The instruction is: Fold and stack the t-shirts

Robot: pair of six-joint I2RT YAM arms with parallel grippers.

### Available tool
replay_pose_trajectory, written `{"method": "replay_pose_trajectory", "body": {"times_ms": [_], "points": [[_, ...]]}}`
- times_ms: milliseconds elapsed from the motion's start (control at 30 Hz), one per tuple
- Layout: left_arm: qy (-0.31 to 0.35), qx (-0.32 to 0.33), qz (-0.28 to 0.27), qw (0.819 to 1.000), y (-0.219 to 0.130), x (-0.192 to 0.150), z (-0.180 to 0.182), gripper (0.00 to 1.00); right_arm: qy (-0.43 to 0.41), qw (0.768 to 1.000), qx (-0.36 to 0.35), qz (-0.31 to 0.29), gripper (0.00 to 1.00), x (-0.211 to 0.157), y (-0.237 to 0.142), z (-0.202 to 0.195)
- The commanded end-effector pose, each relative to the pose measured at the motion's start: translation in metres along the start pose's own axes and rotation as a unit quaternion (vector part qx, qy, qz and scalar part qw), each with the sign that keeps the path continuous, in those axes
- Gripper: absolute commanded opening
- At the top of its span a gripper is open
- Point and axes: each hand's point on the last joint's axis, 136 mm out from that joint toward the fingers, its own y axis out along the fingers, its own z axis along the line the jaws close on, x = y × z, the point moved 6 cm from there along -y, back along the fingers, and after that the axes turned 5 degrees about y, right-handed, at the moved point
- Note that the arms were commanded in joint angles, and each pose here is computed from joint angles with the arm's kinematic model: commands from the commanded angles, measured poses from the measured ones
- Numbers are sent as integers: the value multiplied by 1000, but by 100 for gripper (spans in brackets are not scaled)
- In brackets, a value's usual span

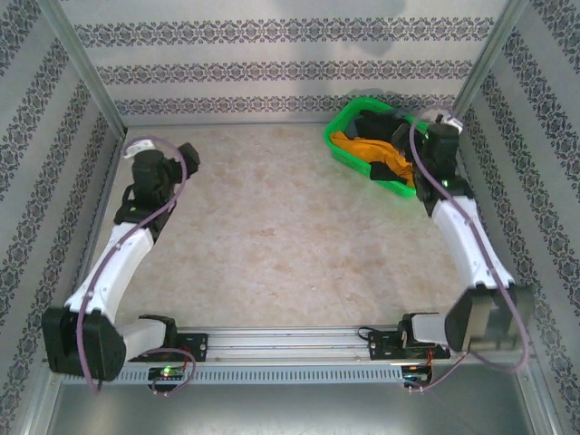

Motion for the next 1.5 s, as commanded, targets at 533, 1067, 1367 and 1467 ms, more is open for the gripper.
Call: {"method": "replay_pose_trajectory", "body": {"times_ms": [533,1067,1367,1467], "points": [[-5,-154,170,973,-18,-69,-81,73,95,961,-141,220,64,-73,164,-25],[16,-150,156,976,-44,-53,-75,61,36,995,-44,78,0,-9,133,29],[15,-139,150,979,-37,-56,-73,59,10,995,84,-54,0,73,5,103],[17,-123,146,981,-35,-54,-71,59,3,987,134,-84,0,88,-36,129]]}}
